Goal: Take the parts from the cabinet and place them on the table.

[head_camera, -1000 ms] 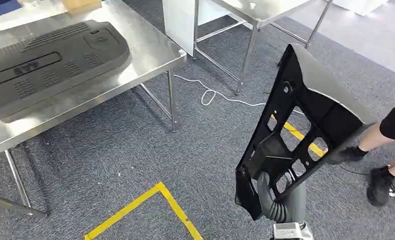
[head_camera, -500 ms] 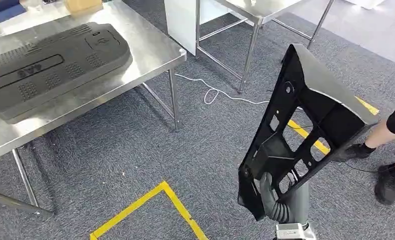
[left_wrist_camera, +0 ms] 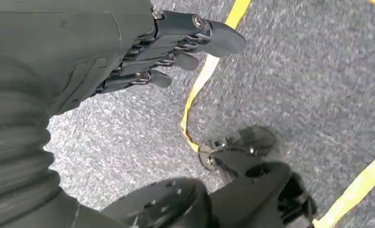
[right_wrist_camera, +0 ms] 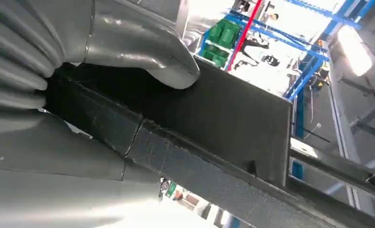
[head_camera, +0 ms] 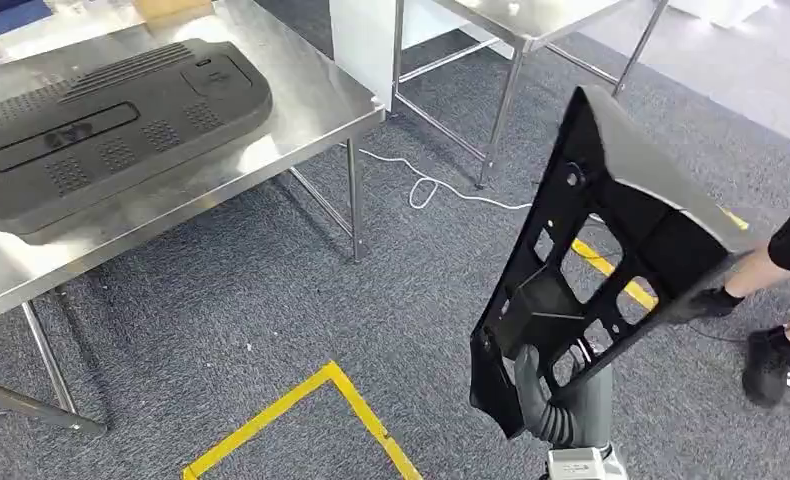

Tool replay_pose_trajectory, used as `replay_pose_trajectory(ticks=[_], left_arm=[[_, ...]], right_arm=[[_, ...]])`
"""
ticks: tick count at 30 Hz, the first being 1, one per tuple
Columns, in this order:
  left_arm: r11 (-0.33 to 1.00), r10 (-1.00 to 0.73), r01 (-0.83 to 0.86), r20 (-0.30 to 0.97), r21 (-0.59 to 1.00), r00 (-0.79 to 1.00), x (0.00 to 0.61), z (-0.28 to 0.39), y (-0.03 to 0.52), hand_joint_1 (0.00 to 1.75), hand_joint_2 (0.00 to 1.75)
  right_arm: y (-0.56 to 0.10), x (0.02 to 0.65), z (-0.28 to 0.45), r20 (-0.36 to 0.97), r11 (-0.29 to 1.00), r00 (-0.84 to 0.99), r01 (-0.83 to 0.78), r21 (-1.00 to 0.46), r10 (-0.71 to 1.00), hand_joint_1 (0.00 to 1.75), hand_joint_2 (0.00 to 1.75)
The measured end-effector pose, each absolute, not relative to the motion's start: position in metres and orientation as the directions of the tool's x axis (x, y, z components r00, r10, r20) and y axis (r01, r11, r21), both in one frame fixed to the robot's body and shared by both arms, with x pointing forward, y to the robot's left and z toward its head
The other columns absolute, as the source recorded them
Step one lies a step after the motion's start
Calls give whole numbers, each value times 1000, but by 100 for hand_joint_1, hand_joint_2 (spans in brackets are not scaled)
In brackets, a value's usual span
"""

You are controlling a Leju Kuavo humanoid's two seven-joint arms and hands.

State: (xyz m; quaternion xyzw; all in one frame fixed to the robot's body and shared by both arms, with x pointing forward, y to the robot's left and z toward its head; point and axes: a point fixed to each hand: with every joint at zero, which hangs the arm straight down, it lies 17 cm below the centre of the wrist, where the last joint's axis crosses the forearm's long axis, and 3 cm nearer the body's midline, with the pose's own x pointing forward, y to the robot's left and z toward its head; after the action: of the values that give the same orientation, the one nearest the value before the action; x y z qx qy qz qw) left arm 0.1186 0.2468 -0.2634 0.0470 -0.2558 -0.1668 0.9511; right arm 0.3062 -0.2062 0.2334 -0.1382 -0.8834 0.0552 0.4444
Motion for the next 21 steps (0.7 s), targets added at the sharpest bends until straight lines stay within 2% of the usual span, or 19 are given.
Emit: replay_pose_trajectory(ticks=[21], left_arm=[[939, -343, 296, 471, 174, 812, 118, -263, 246, 0, 175]], right_arm=[[-206, 307, 235, 767, 956, -572, 192, -221, 292, 175, 175]])
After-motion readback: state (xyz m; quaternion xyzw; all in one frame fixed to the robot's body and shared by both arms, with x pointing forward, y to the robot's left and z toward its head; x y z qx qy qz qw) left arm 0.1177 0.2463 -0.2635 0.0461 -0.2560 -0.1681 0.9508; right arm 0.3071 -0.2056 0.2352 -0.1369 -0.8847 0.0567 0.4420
